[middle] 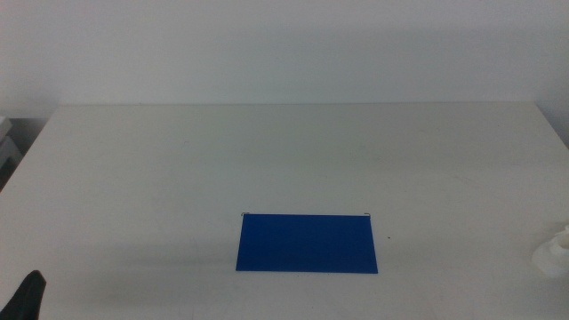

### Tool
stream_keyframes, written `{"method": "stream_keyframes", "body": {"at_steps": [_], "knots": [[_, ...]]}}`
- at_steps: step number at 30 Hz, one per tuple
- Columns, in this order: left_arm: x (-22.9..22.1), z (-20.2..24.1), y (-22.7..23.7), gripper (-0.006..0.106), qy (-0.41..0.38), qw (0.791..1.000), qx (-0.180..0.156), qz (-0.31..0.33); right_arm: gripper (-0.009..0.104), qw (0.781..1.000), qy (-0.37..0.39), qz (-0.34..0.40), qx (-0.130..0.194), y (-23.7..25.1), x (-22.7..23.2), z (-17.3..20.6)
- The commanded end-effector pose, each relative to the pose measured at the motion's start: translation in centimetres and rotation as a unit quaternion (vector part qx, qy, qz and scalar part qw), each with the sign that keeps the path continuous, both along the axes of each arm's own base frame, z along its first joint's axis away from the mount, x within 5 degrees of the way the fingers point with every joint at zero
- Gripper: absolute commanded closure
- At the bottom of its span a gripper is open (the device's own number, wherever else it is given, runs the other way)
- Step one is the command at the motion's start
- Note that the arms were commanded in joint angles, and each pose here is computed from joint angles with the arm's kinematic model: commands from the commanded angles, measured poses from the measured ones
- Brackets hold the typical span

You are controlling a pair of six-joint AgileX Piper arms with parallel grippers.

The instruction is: Use one arm to grab the shoe from the table and place it on the mat.

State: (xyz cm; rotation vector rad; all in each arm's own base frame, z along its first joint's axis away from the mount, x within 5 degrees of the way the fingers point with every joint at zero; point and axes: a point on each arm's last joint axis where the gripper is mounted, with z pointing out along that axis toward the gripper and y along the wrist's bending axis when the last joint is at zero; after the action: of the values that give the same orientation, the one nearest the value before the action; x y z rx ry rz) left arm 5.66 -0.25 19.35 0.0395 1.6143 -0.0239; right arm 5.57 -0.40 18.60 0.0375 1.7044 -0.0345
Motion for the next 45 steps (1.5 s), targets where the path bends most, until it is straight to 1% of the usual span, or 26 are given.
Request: {"method": "stream_keyframes", "body": {"at_steps": [1,9,13,22,26,33,38,41,45], "knots": [[-0.1,0.6,0.0,0.007,-0.044,0.999,-0.009,0.0,0.003,0.998,-0.062,0.006,-0.005,0.1,-0.1,2.7],[-0.1,0.6,0.0,0.007,-0.044,0.999,-0.009,0.0,0.003,0.999,-0.04,0.006,0.003,0.1,1.5,7.1],[-0.1,0.6,0.0,0.007,-0.044,0.999,-0.009,0.0,0.003,0.999,-0.033,0.006,0.016,0.1,3.1,9.9],[-0.1,0.6,0.0,0.007,-0.044,0.999,-0.009,0.0,0.003,0.998,-0.057,0.007,0.015,0.1,7.4,17.9],[-0.1,0.6,0.0,0.007,-0.044,0.999,-0.009,0.0,0.003,0.997,-0.073,0.008,0.009,0.1,8.7,20.1],[-0.1,0.6,0.0,0.007,-0.044,0.999,-0.009,0.0,0.003,0.997,-0.079,0.01,0.007,0.1,9.3,20.3],[-0.1,0.6,0.0,0.007,-0.044,0.999,-0.009,0.0,0.003,0.997,-0.055,0.009,0.051,0.2,9.5,19.8],[-0.1,0.6,0.0,0.007,-0.044,0.999,-0.009,0.0,0.003,0.997,-0.013,0.005,0.076,0.2,10.5,19.0],[-0.1,0.6,0.0,0.007,-0.044,0.999,-0.009,0.0,0.003,0.994,0.072,-0.005,0.079,0.1,11.8,18.3]]}}
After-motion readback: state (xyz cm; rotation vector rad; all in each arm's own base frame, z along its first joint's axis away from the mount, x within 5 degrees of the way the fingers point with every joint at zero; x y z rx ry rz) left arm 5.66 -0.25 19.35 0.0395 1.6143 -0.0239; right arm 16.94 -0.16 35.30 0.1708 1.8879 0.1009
